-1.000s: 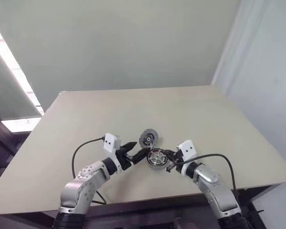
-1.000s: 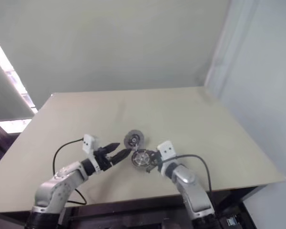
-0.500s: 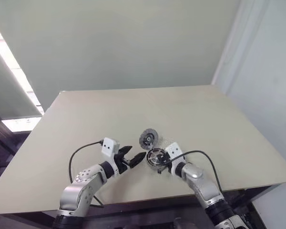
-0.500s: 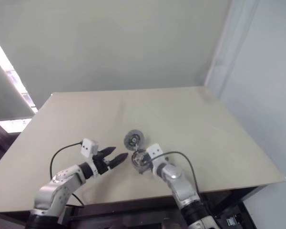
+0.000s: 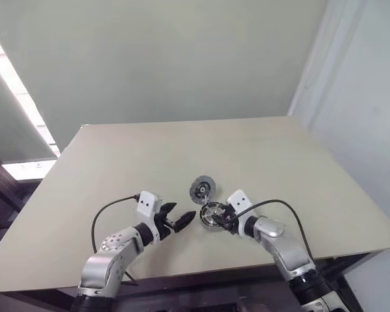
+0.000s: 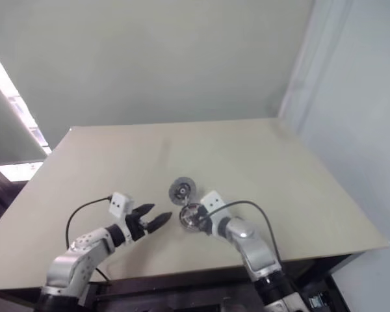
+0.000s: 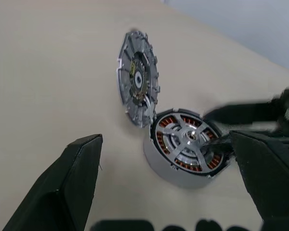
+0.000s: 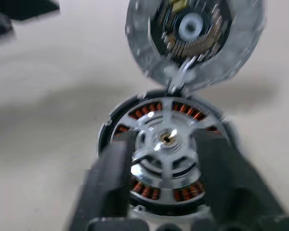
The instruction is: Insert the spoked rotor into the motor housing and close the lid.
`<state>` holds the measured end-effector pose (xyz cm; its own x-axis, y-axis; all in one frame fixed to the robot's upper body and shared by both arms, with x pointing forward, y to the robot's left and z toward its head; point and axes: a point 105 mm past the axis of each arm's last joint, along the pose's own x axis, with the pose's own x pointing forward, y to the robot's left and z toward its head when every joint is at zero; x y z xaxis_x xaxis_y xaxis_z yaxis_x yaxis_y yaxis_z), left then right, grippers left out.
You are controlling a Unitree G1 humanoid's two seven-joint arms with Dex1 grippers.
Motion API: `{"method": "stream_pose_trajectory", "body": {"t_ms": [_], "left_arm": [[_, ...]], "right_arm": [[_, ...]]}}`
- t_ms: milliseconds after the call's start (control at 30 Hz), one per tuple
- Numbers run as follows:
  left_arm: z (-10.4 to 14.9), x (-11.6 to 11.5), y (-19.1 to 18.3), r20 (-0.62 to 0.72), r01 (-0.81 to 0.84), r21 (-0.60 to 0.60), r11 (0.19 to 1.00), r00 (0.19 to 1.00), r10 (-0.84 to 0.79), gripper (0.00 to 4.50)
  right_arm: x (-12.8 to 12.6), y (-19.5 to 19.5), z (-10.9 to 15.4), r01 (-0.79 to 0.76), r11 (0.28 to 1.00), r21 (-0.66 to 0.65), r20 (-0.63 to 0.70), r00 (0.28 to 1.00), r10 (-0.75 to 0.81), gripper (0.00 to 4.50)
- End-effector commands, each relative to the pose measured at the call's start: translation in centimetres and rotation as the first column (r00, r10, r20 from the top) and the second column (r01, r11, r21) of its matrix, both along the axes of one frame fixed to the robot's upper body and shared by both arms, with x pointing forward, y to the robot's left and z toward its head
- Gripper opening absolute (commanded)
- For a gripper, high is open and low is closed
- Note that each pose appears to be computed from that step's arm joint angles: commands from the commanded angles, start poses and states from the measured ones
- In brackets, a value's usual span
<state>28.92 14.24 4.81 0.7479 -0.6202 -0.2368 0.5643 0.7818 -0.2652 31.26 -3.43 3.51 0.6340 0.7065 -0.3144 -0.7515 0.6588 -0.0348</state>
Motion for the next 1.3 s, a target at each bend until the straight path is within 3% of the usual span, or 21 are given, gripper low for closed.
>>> {"method": "stream_pose_trajectory", "body": {"t_ms": [33,133,267,467,767,1300], "left_arm": [[0.6,0.1,0.5,0.035,-0.007,0.011,1.000,0.999,0.007,4.50],[0.2,-0.2,0.7,0.019,0.000,0.024,1.000,1.000,0.000,4.50],[-0.8,-0.7,1.0,-0.010,0.013,0.067,0.998,1.000,-0.013,4.50],[-1.0,-0.7,0.9,-0.019,0.006,0.058,0.998,1.000,-0.005,4.50],[-0.9,-0.6,1.0,-0.014,-0.005,0.058,0.998,1.000,0.005,4.50],[-1.0,-0.7,0.9,-0.012,-0.004,0.061,0.998,1.000,0.005,4.50]], "right_arm": [[-1.2,0.4,2.0,-0.108,0.990,-0.091,0.103,0.988,0.118,3.46],[-2.3,0.0,1.5,-0.178,0.959,-0.221,0.115,0.972,0.207,4.47],[-3.7,-0.3,0.3,-0.281,0.879,-0.386,0.098,0.935,0.341,4.47],[-3.3,-0.1,-1.0,-0.294,0.804,-0.517,0.126,0.903,0.411,4.47],[-2.2,-0.1,-2.5,-0.272,0.770,-0.577,0.138,0.897,0.420,4.47],[-3.0,0.9,-3.3,-0.333,0.722,-0.607,0.129,0.854,0.503,4.47]]}}
